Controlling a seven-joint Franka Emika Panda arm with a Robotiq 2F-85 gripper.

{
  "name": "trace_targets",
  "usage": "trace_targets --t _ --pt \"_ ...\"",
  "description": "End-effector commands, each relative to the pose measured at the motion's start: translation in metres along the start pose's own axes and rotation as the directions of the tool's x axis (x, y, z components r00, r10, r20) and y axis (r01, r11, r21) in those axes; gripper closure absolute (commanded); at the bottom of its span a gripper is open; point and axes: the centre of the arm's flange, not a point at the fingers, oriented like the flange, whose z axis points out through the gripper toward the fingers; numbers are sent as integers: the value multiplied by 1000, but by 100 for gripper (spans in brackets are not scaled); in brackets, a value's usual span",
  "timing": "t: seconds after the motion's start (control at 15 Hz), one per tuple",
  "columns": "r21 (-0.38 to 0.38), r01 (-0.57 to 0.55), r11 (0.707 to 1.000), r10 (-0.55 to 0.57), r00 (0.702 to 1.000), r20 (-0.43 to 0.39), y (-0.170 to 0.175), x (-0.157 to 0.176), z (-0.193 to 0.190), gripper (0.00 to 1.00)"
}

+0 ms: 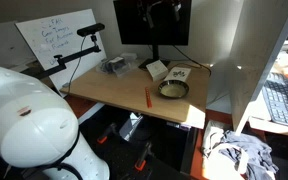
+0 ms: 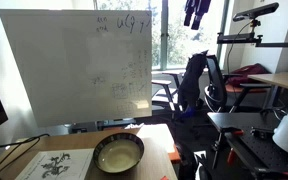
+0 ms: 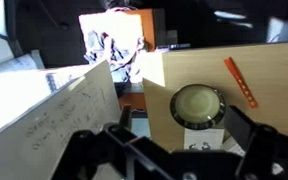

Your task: Put the marker in the bowl

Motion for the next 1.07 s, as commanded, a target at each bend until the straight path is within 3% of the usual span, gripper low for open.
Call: trace_targets --t 0.0,0.27,0.53,0.67,0.87,1.0 --pt "0 0 1000 0 1000 0 0 0 0 0" --pt "0 0 1000 0 1000 -1 0 0 0 0" --pt "60 174 983 -173 985 -15 -30 31 22 0" --pt "94 264 960 -262 965 -36 -59 55 44 0" --pt "135 412 901 -403 911 -92 -114 95 90 0" --pt "138 478 867 -471 878 -79 -150 115 126 0"
